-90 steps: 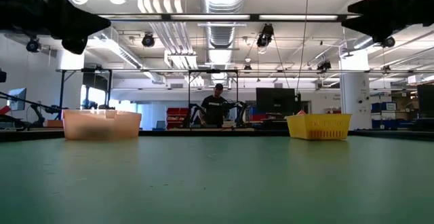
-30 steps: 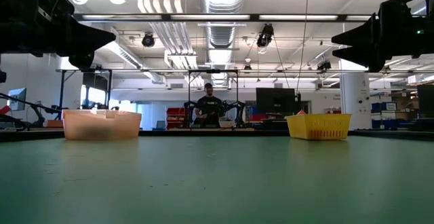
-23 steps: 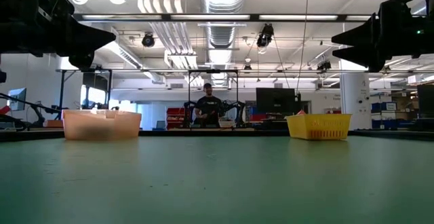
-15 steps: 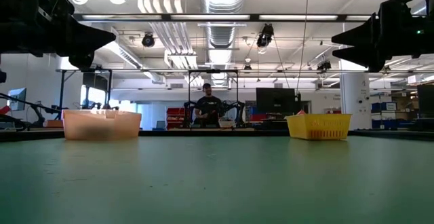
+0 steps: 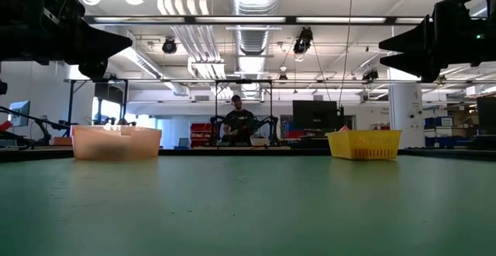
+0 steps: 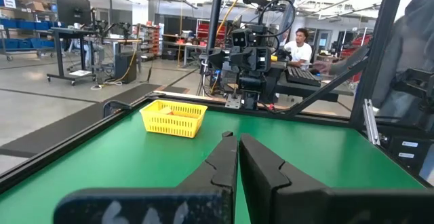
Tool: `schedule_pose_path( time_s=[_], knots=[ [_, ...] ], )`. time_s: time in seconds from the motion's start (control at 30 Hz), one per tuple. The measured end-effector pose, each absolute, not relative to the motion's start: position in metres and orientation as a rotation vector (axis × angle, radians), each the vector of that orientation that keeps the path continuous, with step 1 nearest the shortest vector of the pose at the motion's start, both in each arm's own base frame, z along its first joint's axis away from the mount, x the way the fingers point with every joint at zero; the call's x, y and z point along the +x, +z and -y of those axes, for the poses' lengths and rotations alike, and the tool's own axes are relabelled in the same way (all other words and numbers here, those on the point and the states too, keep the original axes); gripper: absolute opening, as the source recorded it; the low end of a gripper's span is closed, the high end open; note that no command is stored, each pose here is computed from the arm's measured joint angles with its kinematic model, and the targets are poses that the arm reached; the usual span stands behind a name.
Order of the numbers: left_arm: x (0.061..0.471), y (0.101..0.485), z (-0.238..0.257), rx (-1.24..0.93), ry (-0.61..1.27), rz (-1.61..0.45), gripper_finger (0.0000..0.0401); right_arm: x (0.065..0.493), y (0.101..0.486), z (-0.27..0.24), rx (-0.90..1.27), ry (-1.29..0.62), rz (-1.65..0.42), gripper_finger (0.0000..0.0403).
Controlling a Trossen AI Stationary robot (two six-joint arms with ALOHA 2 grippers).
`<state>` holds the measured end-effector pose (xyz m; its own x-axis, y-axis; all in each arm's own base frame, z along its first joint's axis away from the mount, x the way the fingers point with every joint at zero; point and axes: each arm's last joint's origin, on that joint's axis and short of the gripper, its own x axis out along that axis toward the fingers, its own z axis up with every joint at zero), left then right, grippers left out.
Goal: Sort & place blocks by color
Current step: Return to Home Position
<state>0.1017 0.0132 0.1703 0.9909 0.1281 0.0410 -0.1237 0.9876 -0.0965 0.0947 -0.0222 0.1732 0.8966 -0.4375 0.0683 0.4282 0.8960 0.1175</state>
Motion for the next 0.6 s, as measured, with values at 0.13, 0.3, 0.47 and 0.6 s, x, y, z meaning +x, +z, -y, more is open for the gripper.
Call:
schedule_pose_path(
  time_s=[0.13,0.3,0.47,0.6],
  knots=[
    [0.1017,0.1703,-0.0132,-0.094,0.126,0.047,0.0000,0.0947,0.1733,0.0222,0.101,-0.449,0.094,0.0309],
    [0.1017,0.1703,-0.0131,-0.094,0.126,0.047,0.0000,0.0947,0.1732,0.0222,0.101,-0.449,0.094,0.0313],
    [0.1017,0.1703,-0.0131,-0.094,0.126,0.047,0.0000,0.0947,0.1732,0.0222,0.100,-0.449,0.094,0.0308],
    [0.1017,0.1703,-0.0131,-0.094,0.126,0.047,0.0000,0.0947,0.1732,0.0222,0.100,-0.449,0.094,0.0303]
  ],
)
